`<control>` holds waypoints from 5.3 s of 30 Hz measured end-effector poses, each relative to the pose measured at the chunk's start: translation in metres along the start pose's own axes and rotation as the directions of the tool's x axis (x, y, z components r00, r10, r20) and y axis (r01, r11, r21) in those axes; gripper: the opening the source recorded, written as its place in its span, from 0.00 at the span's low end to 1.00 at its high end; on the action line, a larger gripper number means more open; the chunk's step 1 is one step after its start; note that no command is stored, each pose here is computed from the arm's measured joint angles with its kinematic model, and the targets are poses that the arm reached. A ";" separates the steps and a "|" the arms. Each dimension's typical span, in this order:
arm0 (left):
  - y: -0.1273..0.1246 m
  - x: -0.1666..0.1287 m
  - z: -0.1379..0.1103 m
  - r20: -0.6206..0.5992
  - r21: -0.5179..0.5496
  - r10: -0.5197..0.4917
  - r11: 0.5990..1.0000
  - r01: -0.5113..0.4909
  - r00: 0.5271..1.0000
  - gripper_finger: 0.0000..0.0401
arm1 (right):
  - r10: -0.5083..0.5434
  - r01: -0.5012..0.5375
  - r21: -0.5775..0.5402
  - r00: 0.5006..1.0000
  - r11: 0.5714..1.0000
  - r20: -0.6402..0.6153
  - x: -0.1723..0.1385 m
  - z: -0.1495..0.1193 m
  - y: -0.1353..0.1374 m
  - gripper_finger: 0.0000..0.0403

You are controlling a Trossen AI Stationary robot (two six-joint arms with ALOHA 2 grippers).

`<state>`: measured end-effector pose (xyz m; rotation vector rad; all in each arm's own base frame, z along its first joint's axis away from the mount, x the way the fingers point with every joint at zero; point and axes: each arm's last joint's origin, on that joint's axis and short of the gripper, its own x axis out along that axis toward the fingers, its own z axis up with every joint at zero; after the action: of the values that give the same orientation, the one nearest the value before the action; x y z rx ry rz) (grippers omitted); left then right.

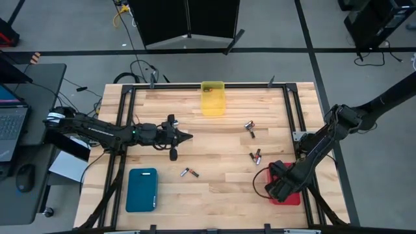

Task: Sort batteries
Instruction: Put the bottom right orange battery into the yellow bin

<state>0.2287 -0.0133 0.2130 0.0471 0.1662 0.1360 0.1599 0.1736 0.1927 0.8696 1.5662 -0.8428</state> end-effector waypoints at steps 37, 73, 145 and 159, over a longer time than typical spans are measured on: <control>0.000 -0.001 -0.012 -0.120 0.104 -0.012 0.994 0.024 0.993 0.01 | -0.192 0.181 -0.983 0.965 -0.011 0.180 -0.020 0.168 0.048 0.44; 0.000 -0.001 -0.014 -0.143 0.110 -0.006 0.994 0.022 0.990 0.01 | -0.199 0.136 -0.965 0.963 -0.224 0.182 0.037 0.172 0.020 0.32; 0.036 0.036 -0.022 0.057 -0.114 -0.028 0.993 0.034 0.998 0.01 | 0.188 0.427 -0.696 0.760 0.577 0.622 -0.129 0.376 -0.002 0.14; 0.049 0.036 -0.024 0.050 -0.144 -0.013 0.989 0.020 0.999 0.01 | 0.040 0.383 -0.811 0.895 0.443 0.444 -0.097 0.503 0.000 0.14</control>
<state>0.2538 0.0410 0.1867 -0.0949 0.1079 0.1297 0.4061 -0.2751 0.2162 -0.2687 1.4371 -0.1827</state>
